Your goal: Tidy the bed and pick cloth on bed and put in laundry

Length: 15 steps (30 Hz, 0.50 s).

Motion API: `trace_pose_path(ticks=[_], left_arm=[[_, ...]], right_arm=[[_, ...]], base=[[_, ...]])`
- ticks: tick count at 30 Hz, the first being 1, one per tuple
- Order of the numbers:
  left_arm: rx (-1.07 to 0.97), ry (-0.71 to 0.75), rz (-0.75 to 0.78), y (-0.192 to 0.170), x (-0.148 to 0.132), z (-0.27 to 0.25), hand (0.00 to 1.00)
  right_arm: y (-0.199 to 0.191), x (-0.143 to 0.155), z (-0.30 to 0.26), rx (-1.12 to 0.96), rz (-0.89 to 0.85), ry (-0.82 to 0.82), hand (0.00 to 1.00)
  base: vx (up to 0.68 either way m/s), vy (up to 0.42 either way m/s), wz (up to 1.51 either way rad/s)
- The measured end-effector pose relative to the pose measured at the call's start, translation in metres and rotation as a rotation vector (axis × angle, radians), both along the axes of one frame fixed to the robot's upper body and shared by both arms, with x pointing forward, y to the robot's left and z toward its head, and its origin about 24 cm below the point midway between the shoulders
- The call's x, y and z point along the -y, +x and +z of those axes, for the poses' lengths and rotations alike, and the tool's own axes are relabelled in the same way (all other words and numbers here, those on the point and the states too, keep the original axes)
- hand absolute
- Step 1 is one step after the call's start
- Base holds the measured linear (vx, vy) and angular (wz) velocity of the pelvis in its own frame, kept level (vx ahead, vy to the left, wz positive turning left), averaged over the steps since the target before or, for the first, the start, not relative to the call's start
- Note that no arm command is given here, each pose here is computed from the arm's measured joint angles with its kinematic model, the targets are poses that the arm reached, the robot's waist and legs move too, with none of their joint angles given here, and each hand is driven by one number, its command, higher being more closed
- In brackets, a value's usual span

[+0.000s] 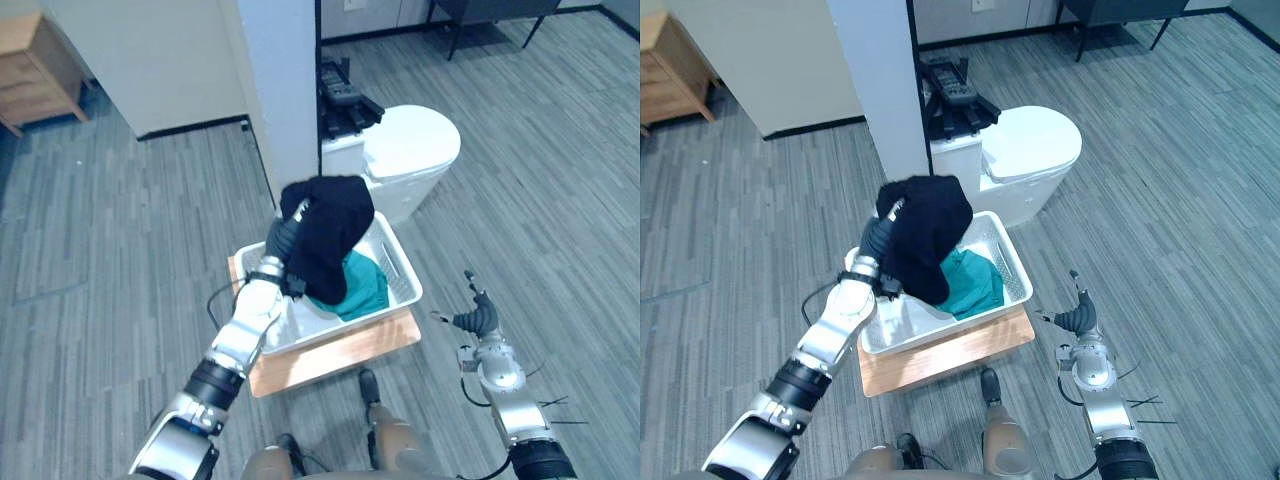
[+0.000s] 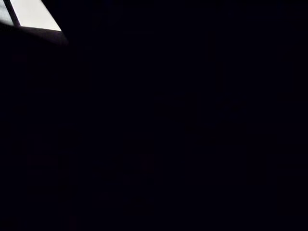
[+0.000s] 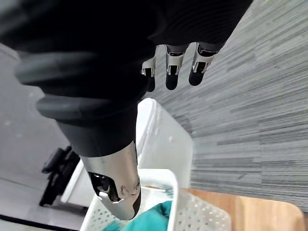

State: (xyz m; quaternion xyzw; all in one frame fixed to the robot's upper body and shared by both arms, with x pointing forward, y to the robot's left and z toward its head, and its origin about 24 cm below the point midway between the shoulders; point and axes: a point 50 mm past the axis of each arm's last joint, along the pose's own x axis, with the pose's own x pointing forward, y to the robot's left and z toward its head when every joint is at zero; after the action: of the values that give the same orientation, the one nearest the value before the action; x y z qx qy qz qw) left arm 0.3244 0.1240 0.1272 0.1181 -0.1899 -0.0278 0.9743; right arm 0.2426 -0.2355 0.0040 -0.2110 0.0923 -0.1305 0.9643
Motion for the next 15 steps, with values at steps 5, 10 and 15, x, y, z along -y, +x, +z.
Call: trace_pose_path(ticks=[5,10,15], left_arm=[[-0.042,0.058,0.046,0.016,-0.011,0.004,1.0],[-0.26,0.15,0.026,0.02,-0.007,-0.037,1.0],[-0.309,0.152,-0.006,0.017,0.009,-0.052,1.0]], right_arm=[[0.001,-0.001,0.001,0.012,-0.012,0.052,0.0],[0.015,-0.011,0.019,0.098,0.016,0.073,0.0],[0.026,-0.016,0.031,0.143,0.038,0.069,0.0]], base=[[-0.06,0.052,-0.17],[-0.04,0.02,-0.11],[-0.04,-0.013,-0.06]])
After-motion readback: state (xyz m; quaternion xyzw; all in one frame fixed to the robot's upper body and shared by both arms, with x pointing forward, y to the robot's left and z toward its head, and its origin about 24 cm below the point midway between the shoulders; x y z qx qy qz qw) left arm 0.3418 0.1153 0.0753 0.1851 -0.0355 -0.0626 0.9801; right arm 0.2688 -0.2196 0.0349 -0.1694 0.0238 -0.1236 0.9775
